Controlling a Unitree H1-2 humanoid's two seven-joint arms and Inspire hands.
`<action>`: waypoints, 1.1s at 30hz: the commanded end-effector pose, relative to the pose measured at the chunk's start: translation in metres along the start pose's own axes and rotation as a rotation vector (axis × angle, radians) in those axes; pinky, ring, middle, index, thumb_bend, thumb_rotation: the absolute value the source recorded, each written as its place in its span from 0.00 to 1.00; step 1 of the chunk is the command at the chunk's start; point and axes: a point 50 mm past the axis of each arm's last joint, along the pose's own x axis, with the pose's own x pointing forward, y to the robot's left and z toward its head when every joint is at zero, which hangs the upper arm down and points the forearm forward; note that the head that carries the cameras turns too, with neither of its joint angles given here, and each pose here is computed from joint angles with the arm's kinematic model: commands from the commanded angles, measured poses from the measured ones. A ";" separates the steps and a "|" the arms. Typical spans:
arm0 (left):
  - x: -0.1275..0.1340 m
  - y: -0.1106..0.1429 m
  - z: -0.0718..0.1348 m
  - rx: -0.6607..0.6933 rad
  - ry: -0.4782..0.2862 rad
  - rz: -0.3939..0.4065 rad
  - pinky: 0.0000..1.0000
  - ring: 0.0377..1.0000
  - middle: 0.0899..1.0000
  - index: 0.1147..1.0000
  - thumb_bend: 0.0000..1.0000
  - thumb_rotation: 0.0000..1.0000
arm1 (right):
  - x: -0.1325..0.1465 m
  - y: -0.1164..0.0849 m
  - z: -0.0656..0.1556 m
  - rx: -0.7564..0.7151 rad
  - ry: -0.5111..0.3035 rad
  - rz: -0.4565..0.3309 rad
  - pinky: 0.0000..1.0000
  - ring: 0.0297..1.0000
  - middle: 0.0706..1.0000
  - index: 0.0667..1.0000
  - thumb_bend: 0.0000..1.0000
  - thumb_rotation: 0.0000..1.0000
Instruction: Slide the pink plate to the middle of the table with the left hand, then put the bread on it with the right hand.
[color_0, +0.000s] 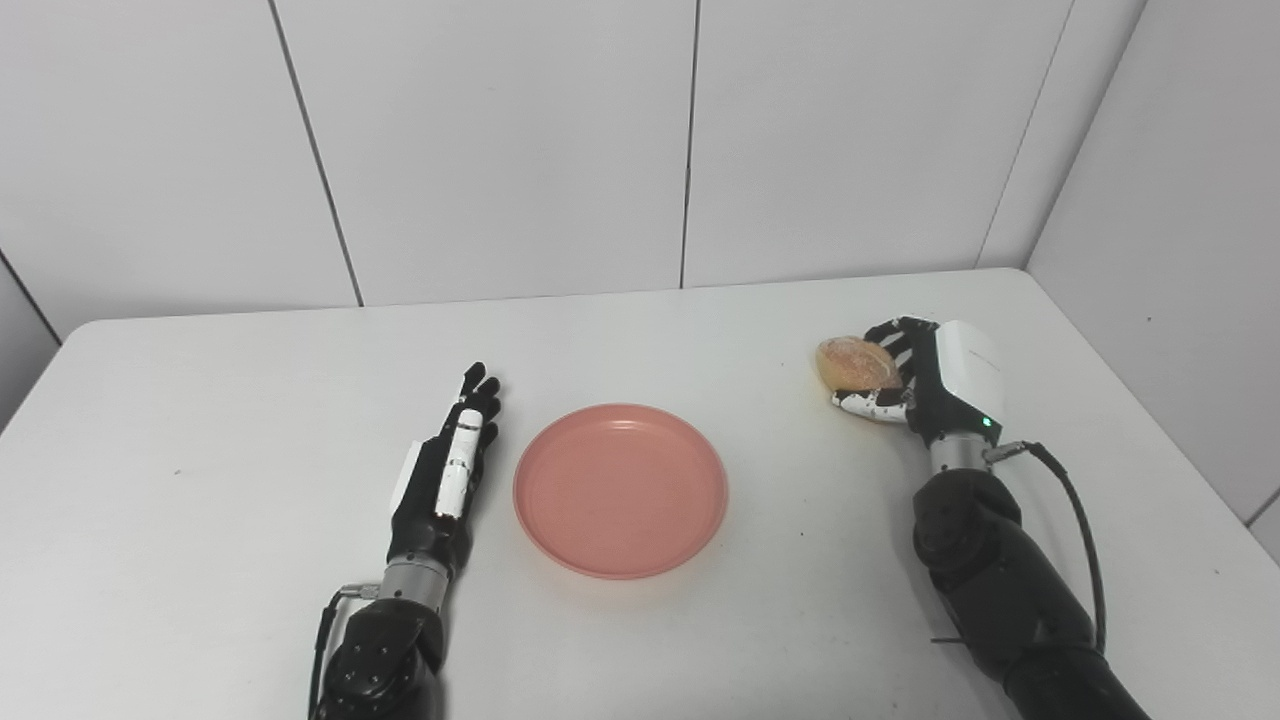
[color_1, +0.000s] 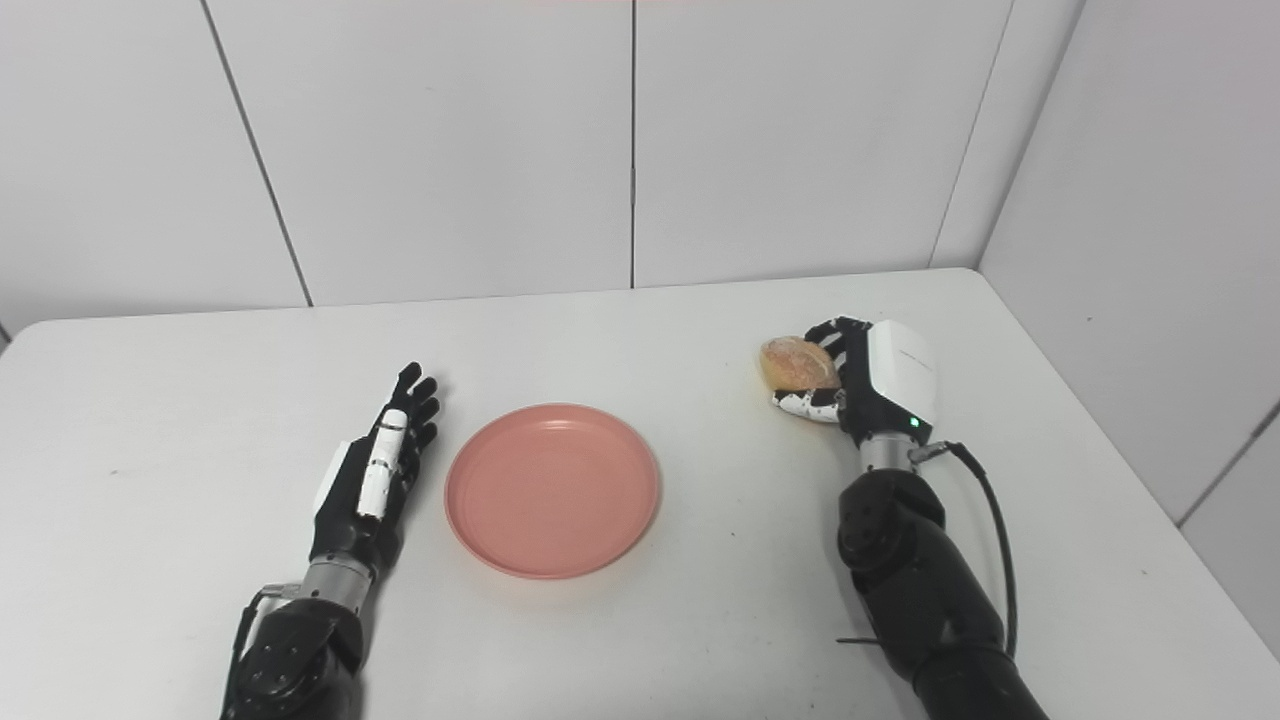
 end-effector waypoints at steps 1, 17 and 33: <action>0.007 -0.007 0.014 -0.002 -0.051 -0.016 1.00 0.99 0.98 0.96 0.36 1.00 | 0.019 -0.020 0.025 0.053 -0.099 -0.112 0.14 0.18 0.43 0.45 0.53 0.00; 0.008 -0.014 0.013 0.013 -0.045 -0.019 1.00 0.99 0.98 0.96 0.39 1.00 | 0.010 -0.029 0.059 0.187 -0.263 -0.155 0.17 0.21 0.43 0.45 0.53 0.00; 0.011 -0.023 0.014 0.005 -0.065 0.002 1.00 0.98 0.98 0.97 0.39 1.00 | -0.039 -0.017 0.125 0.358 -0.426 0.014 0.16 0.19 0.43 0.45 0.53 0.00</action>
